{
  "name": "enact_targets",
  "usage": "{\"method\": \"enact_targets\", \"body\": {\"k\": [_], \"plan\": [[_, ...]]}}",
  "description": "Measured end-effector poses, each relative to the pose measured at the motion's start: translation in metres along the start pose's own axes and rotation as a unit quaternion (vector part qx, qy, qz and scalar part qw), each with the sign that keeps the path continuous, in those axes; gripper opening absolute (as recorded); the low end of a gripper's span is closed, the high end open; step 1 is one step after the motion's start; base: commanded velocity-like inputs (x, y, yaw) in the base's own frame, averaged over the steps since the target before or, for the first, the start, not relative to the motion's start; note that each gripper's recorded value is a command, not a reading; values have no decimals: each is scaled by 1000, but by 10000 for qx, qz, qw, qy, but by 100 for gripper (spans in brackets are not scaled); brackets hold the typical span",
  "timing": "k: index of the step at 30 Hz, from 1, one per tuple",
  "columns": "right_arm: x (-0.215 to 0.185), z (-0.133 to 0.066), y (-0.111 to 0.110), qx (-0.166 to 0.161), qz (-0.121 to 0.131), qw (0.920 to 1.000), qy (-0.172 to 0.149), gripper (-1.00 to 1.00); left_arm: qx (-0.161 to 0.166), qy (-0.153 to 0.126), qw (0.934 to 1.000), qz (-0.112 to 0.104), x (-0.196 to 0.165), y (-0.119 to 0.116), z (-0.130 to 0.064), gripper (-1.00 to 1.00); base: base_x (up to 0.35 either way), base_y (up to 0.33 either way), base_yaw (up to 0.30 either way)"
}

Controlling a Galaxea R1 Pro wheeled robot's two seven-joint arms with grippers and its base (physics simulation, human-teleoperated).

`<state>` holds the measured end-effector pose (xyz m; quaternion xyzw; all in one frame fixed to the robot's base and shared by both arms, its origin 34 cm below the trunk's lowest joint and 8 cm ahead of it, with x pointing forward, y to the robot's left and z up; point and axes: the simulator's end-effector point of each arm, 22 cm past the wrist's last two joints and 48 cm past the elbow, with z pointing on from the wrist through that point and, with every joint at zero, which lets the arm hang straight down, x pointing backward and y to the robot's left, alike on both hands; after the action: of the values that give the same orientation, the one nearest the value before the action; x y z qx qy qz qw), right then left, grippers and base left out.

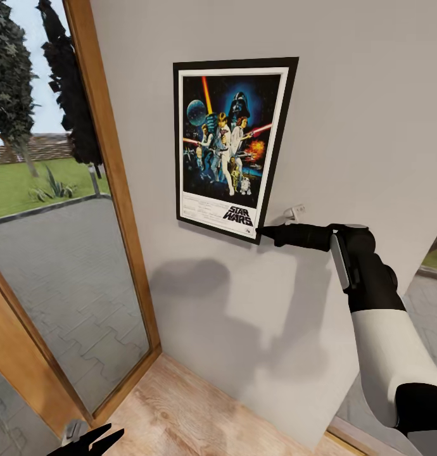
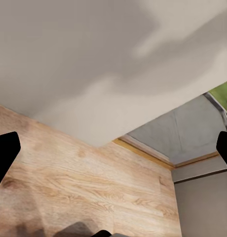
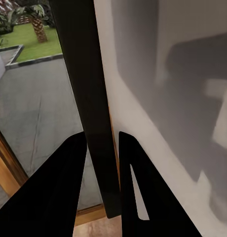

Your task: Pick up the poster from the kitchen countertop and hang it on one of the wall nails in the kitchen.

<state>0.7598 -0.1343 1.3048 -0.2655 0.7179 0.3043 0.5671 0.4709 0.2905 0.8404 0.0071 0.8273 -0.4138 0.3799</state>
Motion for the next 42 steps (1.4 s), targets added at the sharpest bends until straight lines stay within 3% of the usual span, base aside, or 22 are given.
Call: {"method": "enact_targets", "body": {"k": [33,36,42], "plan": [[0,0,0,0,-1,10000,-1,-100,1,-1,10000,4,0,0,0,100,35,-26,0],[-3,-2,16,-305,84,9995,-34,-100,4,-6,10000,12,0,-1,-1,100,68,-60,0],[-3,-3,21,-439,63,9990,-38,-100,5,-4,10000,11,0,-1,-1,100,17,-15,0]]}}
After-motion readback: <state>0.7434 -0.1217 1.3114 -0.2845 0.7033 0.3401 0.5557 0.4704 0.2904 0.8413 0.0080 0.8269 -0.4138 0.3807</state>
